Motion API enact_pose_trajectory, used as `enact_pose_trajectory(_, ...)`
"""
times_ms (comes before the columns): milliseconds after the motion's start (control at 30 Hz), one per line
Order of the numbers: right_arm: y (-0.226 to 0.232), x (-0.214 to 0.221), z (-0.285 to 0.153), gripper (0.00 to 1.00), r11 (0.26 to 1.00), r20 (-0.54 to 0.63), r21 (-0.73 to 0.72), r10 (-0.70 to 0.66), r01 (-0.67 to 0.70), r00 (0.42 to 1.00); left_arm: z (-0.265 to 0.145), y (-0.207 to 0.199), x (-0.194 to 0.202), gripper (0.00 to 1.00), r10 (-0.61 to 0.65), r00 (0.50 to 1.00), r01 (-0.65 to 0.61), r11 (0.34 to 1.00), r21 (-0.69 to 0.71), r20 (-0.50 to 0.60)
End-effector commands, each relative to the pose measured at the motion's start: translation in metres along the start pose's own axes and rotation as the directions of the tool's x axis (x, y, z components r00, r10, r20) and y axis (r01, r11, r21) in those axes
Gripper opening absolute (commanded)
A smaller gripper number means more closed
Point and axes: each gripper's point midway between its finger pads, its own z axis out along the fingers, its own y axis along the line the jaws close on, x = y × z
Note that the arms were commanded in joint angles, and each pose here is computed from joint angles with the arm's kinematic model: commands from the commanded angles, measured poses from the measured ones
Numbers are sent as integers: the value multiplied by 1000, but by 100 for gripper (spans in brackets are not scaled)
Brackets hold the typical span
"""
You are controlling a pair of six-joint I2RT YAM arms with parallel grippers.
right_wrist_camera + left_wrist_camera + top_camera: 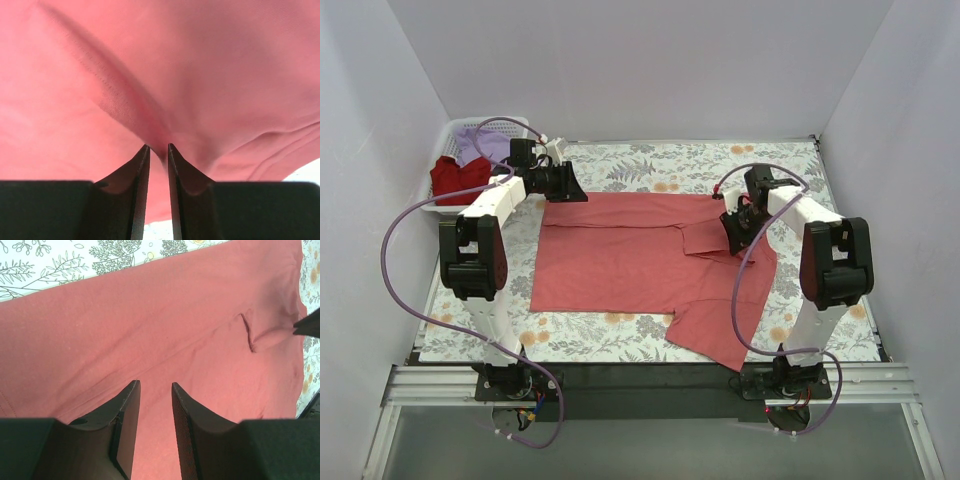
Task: Fold and stack the t-shirts
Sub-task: Fold the tshirt
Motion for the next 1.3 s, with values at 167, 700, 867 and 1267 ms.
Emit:
enact_pose_trajectory(167,51,18,-32,27,982,31,-142,-121,124,992,-17,-11,-10,31,56,998,-56,998,-4,35)
enact_pose_trajectory(700,-78,-61,-14,25,953,128,278,92,-124,988,0,57,11,30,-47,997,29,963,-269,-59)
enact_pose_trajectory(867,-108,-67,-9,26,913,114,385,97,-134,989,9,80,27,30,-82,991,43,943,-331,-103)
enact_pose_trajectory(1267,-136,-114,-9,34,920,197,371,56,-128,979,41,117,25,29,-121,978,66,950,-305,-167)
